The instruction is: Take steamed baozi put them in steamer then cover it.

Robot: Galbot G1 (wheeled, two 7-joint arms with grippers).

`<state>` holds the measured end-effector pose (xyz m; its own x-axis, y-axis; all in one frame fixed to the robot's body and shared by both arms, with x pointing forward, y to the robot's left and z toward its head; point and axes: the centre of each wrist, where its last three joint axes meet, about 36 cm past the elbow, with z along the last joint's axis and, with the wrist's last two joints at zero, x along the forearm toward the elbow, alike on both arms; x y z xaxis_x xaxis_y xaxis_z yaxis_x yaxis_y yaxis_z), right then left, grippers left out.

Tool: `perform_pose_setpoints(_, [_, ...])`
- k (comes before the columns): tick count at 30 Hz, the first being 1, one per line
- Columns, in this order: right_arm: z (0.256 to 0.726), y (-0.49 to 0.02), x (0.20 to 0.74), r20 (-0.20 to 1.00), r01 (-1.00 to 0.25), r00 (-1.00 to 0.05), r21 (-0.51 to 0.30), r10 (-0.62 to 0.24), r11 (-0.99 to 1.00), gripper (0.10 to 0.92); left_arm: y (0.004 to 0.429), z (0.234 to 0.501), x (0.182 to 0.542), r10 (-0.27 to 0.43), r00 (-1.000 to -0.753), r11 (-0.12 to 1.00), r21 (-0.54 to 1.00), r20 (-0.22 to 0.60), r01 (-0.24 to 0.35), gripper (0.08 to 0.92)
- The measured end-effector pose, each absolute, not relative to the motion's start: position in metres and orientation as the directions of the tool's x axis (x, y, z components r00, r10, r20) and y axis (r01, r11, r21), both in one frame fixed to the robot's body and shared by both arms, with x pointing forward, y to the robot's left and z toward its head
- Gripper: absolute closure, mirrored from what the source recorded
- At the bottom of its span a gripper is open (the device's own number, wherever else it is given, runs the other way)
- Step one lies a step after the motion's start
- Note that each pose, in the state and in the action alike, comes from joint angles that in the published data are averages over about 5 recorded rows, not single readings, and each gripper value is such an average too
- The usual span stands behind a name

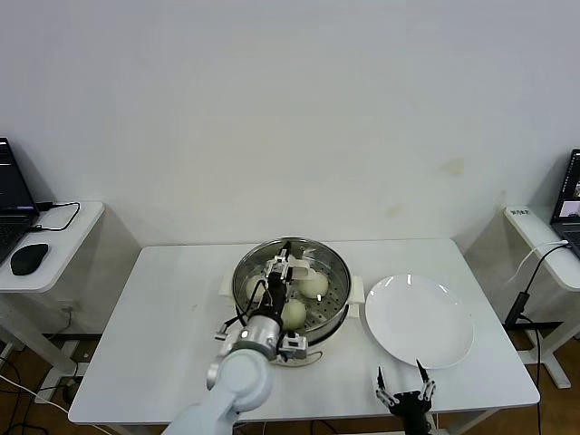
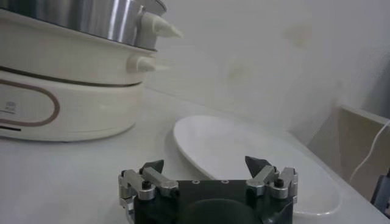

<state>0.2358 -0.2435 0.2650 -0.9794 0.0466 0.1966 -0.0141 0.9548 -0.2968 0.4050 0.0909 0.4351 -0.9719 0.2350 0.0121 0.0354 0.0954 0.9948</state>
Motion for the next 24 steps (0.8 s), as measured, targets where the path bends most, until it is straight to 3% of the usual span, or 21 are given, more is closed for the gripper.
perform_pose_setpoints(6, [0.265,-0.245,0.236,0.199,-0.013,-0.979,-0.298,0.049,0.954,0.200,0.105,0.440,0.387,0.240,-0.971,0.139,0.990,-0.008,0.026,0.194])
perform_pose_setpoints(14, [0.267,-0.248,0.234,0.198,-0.009,-0.979,-0.302,0.054,0.953,0.200,0.130,0.450,0.354,0.251,-0.967,0.261,0.965,-0.036,0.032,0.177])
perform_pose_setpoints(24, [0.276,-0.255,0.231,0.177,-0.005,-0.983,-0.302,0.051,0.953,0.200,0.177,0.445,0.303,0.242,-0.969,0.634,0.763,-0.042,0.125,0.177])
